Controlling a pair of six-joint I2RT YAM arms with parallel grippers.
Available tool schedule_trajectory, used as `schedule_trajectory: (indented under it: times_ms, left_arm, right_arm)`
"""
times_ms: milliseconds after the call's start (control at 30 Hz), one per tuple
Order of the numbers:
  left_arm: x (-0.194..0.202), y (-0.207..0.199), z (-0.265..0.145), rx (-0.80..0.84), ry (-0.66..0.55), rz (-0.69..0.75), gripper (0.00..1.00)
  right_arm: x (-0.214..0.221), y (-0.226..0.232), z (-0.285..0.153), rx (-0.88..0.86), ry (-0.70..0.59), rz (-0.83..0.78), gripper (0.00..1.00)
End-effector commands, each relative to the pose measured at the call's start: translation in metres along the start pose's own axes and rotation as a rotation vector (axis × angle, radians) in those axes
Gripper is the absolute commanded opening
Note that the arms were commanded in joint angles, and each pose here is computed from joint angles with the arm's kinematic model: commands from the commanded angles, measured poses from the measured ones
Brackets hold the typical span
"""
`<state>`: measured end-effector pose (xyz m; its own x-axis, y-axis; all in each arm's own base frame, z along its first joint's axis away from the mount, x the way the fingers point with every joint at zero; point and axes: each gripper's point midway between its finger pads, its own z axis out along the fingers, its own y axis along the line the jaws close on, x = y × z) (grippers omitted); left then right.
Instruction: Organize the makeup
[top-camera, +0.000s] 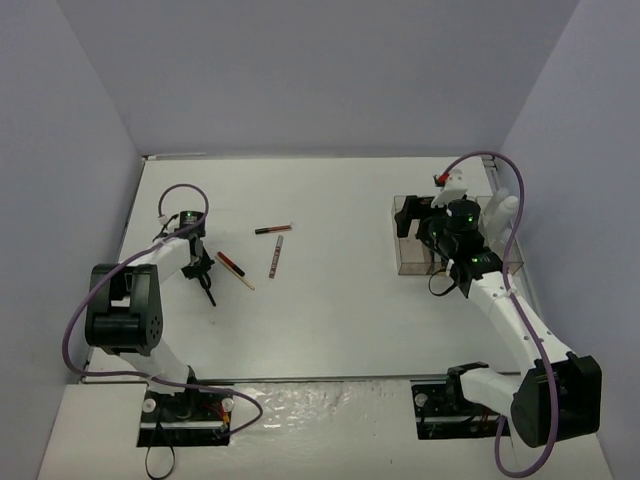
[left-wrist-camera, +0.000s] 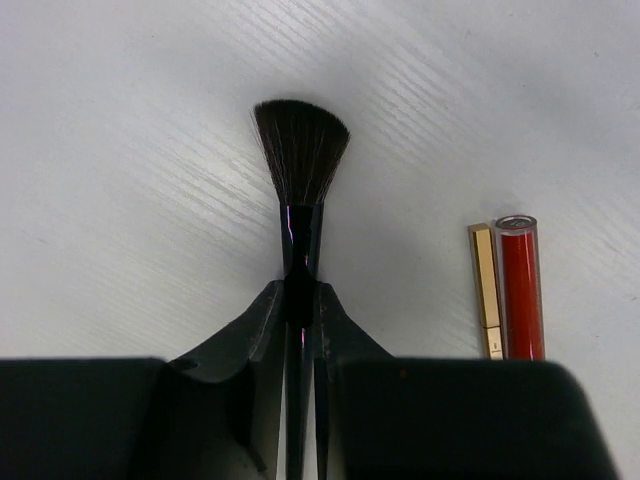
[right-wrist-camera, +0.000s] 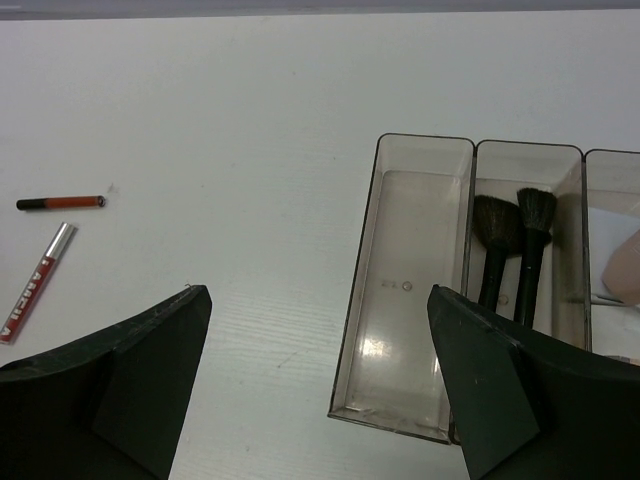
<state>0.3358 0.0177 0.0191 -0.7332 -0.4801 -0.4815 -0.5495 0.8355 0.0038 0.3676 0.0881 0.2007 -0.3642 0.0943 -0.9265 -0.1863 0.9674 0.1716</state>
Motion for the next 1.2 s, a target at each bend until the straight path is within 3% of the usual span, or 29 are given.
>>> schedule_trajectory:
  times_ms: [0, 167, 267, 400, 667, 800, 1167]
  left_arm:
    - [0.029, 0.011, 0.005, -0.009, 0.087, -0.022, 0.0]
    - [0.011, -0.011, -0.031, 0.158, 0.009, -0.086, 0.0]
    - [-0.009, -0.037, -0.072, 0.356, -0.087, -0.158, 0.0]
    - [-0.029, -0.071, -0.133, 0.614, -0.197, -0.241, 0.0]
    - [-0.03, -0.127, -0.238, 0.93, -0.33, -0.201, 0.0]
    - [-0.037, -0.14, -0.277, 1.034, -0.393, -0.182, 0.0]
    - [-0.039, -0.136, -0.299, 1.095, -0.455, -0.178, 0.0]
  right_arm:
    - [-0.03, 0.022, -0.001, -0.103, -0.078, -0.012, 0.87]
    - [-0.024, 0.085, -0.007, -0.378, -0.039, -0.041, 0.86]
    - [-0.018, 0.127, -0.012, -0.48, -0.035, -0.059, 0.86]
    - [-0.004, 0.215, -0.03, -0.707, -0.02, -0.058, 0.86]
    - [0.006, 0.342, -0.065, -0.98, -0.024, -0.038, 0.85]
    - [0.015, 0.374, -0.06, -0.986, -0.001, -0.058, 0.84]
    - [0.025, 0.379, -0.031, -0.851, 0.033, -0.098, 0.73]
